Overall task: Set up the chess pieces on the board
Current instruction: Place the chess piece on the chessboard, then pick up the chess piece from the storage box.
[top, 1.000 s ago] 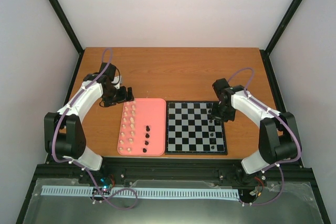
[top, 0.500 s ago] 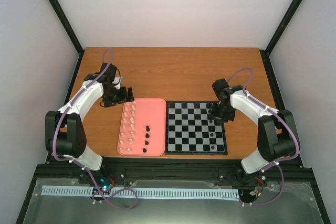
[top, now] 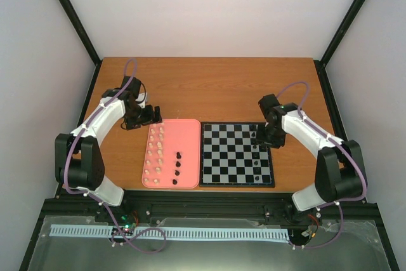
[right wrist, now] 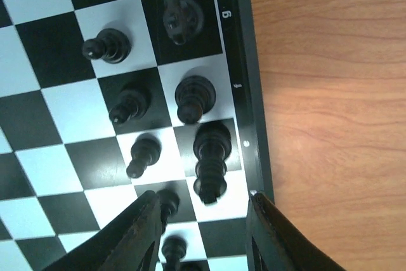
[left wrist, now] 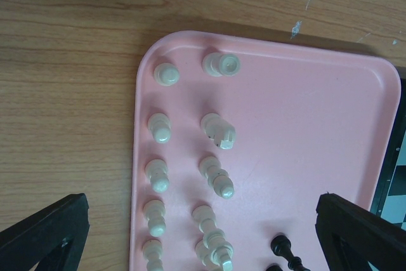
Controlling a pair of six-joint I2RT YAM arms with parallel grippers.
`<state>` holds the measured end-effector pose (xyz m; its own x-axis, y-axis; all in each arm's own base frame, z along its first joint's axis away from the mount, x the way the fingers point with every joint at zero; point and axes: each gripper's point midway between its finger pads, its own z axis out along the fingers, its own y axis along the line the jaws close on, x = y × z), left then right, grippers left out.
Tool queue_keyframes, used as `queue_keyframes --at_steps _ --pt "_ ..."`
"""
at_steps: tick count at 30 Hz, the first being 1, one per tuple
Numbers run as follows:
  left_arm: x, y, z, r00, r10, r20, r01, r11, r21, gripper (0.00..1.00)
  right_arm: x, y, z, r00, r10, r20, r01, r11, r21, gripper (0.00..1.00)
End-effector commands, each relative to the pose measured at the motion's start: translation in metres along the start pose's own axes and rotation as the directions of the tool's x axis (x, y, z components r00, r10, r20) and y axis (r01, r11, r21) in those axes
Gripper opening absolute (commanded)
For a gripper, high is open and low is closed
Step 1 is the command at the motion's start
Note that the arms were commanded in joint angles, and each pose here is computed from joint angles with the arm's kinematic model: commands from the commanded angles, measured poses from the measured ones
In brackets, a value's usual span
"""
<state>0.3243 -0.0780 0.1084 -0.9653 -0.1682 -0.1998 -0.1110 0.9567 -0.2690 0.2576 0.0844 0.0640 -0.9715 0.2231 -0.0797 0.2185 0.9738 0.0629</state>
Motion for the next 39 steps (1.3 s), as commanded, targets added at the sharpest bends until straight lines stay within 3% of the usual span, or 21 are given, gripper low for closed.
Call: queue_keyframes --at_steps 1,5,11,17,22,28,39 --pt "-0.014 -0.006 -0.008 0.999 0.008 0.043 -0.009 1.0 0.01 1.0 0.0 -0.002 -0.032 0.999 0.002 0.046 -0.002 1.0 -0.012 0.39" --pt "-0.015 -0.007 -0.008 0.999 0.009 0.044 -0.009 1.0 0.009 1.0 -0.004 0.014 -0.059 0.993 -0.07 0.092 0.07 0.998 0.008 0.4" --pt "-0.017 -0.007 -0.01 0.999 0.008 0.052 -0.009 1.0 0.008 1.0 -0.016 0.116 -0.087 0.938 -0.297 0.179 0.31 0.95 -0.048 0.52" --pt "-0.016 -0.005 -0.013 0.998 0.012 0.062 -0.011 1.0 -0.004 1.0 0.015 0.235 -0.068 0.804 -0.566 0.182 0.59 0.799 -0.116 0.53" --pt "-0.014 -0.003 -0.015 0.997 0.015 0.073 -0.014 1.0 -0.012 1.0 0.059 0.295 -0.035 0.697 -0.709 0.107 0.711 0.666 -0.223 0.52" --pt "-0.012 -0.002 -0.02 0.996 0.018 0.088 -0.016 1.0 -0.015 1.0 0.099 0.322 -0.021 0.591 -0.804 0.062 0.782 0.553 -0.288 0.52" --pt "-0.01 -0.002 -0.027 0.994 0.022 0.107 -0.021 1.0 -0.015 1.0 0.13 0.32 0.01 0.53 -0.847 -0.046 0.796 0.515 -0.317 0.48"
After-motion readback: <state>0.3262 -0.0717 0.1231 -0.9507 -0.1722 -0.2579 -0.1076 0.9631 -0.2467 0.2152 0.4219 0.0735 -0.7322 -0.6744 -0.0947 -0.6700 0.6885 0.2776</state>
